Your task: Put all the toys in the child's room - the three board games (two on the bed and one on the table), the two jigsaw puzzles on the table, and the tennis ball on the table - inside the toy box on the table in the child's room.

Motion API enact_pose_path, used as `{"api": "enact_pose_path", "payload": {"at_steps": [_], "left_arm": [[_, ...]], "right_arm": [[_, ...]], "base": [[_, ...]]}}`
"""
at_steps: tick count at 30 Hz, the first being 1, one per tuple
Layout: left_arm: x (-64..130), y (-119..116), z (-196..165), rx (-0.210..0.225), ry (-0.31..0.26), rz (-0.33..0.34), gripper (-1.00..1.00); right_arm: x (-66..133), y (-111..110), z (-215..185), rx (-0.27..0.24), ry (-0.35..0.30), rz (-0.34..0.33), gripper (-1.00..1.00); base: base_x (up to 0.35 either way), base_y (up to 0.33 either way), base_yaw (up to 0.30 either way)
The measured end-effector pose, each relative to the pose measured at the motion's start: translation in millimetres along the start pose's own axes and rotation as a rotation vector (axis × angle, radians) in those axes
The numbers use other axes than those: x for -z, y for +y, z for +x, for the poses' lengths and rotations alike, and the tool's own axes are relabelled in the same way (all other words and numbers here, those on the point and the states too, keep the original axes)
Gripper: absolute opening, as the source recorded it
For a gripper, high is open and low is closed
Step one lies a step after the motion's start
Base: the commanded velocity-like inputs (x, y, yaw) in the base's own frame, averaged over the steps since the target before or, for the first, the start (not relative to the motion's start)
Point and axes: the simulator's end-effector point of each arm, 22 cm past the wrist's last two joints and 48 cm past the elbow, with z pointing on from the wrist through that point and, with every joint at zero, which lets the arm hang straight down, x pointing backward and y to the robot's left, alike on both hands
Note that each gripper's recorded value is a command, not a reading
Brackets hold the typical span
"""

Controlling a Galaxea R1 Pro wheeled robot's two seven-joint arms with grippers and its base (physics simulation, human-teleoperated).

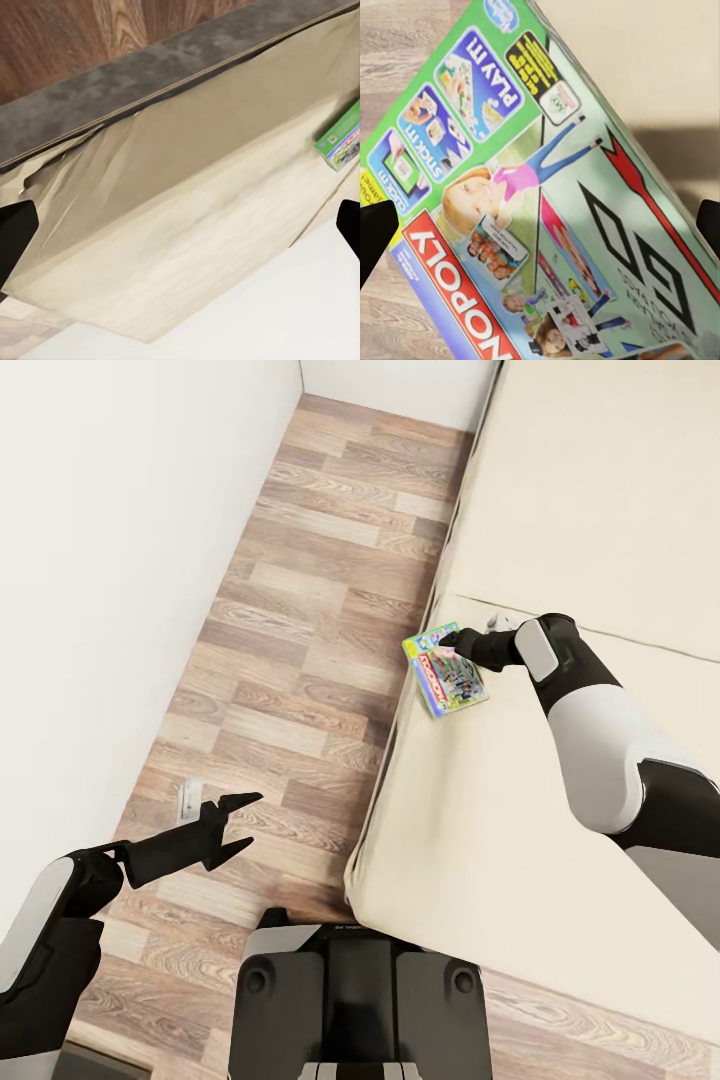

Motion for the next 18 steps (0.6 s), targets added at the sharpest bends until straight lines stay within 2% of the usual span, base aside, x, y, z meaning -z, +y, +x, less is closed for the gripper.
{"api": "enact_pose_path", "payload": {"at_steps": [18], "left_arm": [[0.1, 0.1, -0.3, 0.0, -0.001, 0.0, 1.0]], "right_arm": [[-0.2, -0.5, 0.5, 0.0, 0.0, 0.001, 1.0]], "base": [[0.0, 0.0, 0.007]]}}
